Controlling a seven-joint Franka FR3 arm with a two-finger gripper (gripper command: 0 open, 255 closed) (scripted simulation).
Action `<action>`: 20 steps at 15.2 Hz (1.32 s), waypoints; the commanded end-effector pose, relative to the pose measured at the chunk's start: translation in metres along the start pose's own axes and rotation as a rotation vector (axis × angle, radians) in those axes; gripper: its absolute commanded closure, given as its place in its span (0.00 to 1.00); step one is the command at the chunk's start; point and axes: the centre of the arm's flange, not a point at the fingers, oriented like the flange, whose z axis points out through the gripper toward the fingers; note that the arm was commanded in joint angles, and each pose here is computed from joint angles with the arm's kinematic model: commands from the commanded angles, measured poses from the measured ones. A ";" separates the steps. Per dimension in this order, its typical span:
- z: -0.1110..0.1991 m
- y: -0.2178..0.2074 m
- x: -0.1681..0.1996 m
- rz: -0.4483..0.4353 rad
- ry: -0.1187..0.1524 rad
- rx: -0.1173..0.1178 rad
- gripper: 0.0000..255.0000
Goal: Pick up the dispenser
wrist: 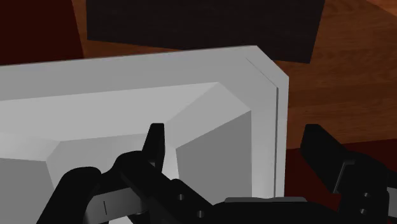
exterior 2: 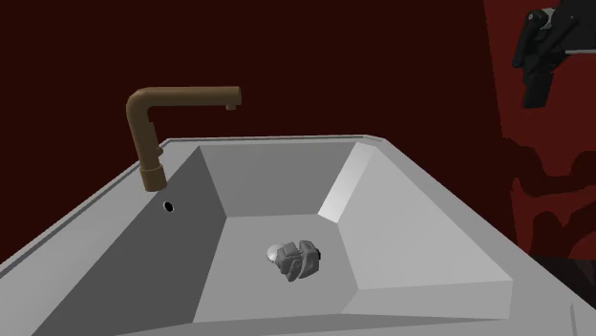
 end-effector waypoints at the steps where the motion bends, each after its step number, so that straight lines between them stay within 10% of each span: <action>1: 0.000 0.000 0.000 0.000 0.000 0.000 0.00; 20: 0.151 0.099 0.165 -0.012 0.093 0.054 0.00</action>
